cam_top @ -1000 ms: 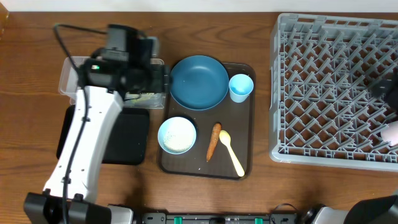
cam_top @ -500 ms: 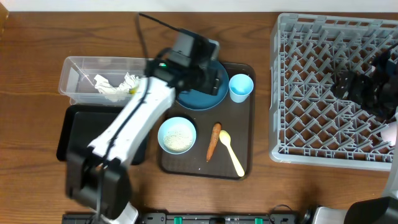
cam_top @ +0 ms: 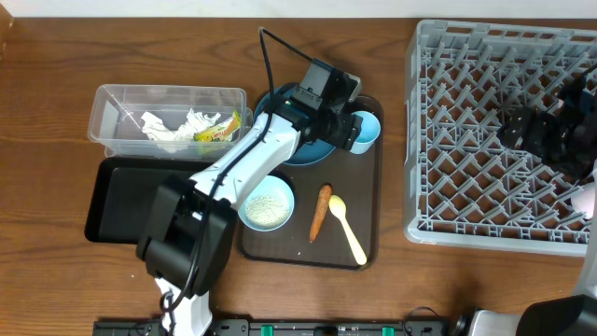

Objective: Sort waste into correct bins and load items into the dishwasher rack
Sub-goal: 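Reach the left gripper to the light-blue cup and grasp it, then lift the light-blue cup and hold it out toward the right gripper, then close the right gripper on the light-blue cup and open the left, then carry the light-blue cup right and place it in the rack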

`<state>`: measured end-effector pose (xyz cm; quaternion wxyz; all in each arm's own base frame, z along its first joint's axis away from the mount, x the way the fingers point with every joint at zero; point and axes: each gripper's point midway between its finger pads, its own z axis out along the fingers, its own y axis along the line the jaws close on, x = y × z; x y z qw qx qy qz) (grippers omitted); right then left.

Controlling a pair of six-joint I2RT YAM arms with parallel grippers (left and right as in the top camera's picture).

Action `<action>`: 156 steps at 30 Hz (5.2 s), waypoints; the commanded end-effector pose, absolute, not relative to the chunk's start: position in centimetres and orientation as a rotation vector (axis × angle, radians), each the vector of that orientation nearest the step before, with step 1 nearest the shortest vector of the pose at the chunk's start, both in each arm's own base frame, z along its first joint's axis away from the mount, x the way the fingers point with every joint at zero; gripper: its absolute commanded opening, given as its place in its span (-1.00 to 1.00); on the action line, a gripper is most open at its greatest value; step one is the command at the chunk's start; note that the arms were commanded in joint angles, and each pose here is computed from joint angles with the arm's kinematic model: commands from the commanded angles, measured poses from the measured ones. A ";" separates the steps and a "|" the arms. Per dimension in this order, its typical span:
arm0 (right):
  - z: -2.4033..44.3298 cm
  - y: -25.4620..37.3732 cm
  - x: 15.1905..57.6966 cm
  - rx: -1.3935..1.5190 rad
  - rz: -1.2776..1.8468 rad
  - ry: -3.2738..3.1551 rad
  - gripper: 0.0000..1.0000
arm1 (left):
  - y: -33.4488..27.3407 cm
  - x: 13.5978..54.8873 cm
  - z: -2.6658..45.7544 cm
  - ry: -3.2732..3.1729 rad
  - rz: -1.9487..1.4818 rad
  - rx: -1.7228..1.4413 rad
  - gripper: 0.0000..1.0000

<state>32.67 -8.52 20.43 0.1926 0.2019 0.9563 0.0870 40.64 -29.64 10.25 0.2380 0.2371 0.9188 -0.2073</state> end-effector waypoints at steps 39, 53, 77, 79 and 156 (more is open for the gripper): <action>20.2 -8.3 32.7 0.536 0.239 2.698 0.98 | -31.3 37.9 6.5 2.628 -0.549 0.720 -0.63; 20.2 -8.3 32.7 0.537 0.238 2.698 0.98 | -30.4 37.4 8.7 2.624 -0.547 0.706 -0.88; 27.4 4.1 34.2 -0.432 0.983 2.204 0.98 | -23.1 35.2 28.4 2.122 -1.772 0.591 -0.88; 28.7 6.5 33.6 -0.588 1.064 2.080 0.98 | -23.5 34.6 28.9 2.093 -1.815 0.620 -0.87; 21.3 9.2 34.9 -0.427 0.355 2.640 -0.60 | -13.3 36.0 15.2 2.857 -0.456 0.133 0.17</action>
